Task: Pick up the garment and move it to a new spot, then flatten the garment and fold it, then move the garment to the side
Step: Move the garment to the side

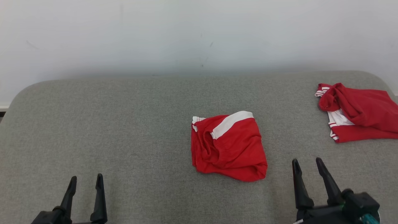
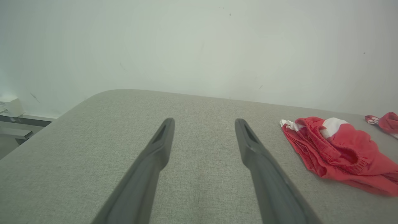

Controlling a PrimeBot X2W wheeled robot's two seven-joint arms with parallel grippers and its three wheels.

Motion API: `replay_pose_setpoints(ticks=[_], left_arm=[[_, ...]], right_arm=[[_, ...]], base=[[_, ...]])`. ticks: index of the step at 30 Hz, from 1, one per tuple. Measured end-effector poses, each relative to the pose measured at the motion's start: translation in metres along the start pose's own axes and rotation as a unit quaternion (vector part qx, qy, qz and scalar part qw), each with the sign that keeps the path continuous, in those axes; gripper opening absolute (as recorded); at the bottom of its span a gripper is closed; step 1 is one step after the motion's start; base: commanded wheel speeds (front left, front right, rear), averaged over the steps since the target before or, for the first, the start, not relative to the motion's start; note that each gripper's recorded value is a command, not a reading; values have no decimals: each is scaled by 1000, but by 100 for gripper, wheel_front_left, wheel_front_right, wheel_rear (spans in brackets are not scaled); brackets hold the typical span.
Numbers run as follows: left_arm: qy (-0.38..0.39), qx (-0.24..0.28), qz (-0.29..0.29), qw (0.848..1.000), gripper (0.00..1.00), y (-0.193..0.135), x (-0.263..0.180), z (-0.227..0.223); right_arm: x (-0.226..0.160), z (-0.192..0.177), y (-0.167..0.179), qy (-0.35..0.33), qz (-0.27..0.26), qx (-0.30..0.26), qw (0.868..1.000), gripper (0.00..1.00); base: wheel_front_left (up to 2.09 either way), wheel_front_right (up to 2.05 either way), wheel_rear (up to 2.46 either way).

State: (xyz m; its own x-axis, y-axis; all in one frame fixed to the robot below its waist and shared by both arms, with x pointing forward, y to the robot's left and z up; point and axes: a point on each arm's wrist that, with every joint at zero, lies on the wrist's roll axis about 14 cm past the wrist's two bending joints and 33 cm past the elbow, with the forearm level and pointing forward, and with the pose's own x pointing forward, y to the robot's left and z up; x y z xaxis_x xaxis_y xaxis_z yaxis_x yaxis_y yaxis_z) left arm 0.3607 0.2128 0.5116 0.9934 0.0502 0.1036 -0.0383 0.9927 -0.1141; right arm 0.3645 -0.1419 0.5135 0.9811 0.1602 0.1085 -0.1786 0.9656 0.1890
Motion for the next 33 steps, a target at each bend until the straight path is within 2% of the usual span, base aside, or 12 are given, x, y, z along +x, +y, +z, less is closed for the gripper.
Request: replay_pose_setpoints(ticks=[8,15,22,33], left_arm=[[4,0,3,1000,100,2,2,-3],[8,-2,12,1000,100,8,8,-6],[11,-4,28,1000,100,18,11,-8],[22,1,47,999,100,31,13,-15]], right_arm=[[50,22,11,-18,39,-26,999,100],[100,10,16,38,58,-59,996,100],[131,-30,16,120,60,-61,989,100],[122,-113,1,249,40,-52,966,100]], base=[[0,0,0],[0,0,0],[0,0,0],[0,0,0]])
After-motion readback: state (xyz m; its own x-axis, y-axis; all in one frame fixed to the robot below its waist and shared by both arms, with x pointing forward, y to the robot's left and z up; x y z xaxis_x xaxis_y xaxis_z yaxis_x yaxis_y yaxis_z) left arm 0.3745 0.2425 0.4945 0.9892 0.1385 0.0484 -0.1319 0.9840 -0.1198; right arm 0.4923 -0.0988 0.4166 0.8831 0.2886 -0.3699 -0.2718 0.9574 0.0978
